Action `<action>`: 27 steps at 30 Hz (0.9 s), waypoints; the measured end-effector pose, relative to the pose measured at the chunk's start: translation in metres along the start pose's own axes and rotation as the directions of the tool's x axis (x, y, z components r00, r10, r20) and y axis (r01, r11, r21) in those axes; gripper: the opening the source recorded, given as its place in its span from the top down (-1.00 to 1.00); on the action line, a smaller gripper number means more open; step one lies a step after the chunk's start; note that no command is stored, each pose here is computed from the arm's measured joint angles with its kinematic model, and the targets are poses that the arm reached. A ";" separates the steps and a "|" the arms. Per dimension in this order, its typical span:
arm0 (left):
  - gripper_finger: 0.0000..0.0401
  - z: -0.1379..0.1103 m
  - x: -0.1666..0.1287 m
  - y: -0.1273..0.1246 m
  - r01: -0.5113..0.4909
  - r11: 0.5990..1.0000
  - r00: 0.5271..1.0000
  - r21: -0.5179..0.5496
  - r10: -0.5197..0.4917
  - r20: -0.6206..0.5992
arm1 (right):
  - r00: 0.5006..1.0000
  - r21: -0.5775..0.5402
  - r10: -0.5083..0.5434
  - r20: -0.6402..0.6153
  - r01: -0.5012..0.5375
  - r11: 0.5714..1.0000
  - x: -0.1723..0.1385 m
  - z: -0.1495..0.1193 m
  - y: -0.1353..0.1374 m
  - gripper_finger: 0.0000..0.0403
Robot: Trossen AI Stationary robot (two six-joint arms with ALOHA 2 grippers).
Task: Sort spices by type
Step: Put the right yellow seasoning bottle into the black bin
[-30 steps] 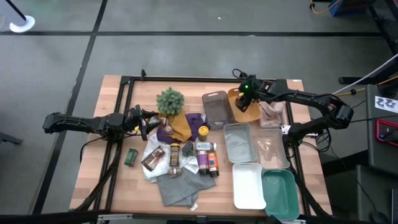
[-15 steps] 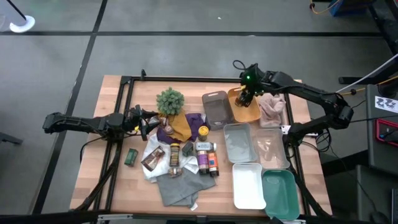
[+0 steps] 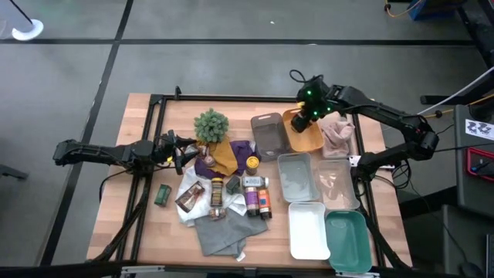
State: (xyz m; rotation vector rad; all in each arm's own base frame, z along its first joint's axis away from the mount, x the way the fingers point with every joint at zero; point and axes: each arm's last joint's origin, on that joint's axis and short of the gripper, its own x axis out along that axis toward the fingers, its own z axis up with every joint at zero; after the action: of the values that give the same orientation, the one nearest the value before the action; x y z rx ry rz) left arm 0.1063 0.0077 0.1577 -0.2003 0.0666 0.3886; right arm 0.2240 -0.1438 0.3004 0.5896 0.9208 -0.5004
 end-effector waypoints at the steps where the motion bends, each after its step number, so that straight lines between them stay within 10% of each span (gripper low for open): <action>1: -0.25 0.000 0.000 0.000 0.000 1.000 1.000 0.000 0.000 0.000 | 0.999 -0.001 0.040 0.009 -0.040 0.999 0.000 0.001 0.002 -0.63; 11: -0.25 0.000 0.000 0.000 0.000 1.000 1.000 0.000 0.000 0.000 | 0.947 -0.260 0.299 0.116 -0.261 0.930 0.004 -0.001 0.075 -0.67; 27: -0.25 0.000 0.000 0.000 0.000 1.000 1.000 0.001 0.000 -0.001 | 0.949 -0.679 0.267 0.168 -0.085 0.729 0.063 -0.037 0.172 -0.66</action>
State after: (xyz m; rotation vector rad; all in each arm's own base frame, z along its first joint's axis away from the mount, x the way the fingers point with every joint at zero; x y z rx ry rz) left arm 0.1063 0.0077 0.1578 -0.1998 0.0672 0.3885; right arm 0.3429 -0.0028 0.2731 -0.0541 0.7163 -0.0403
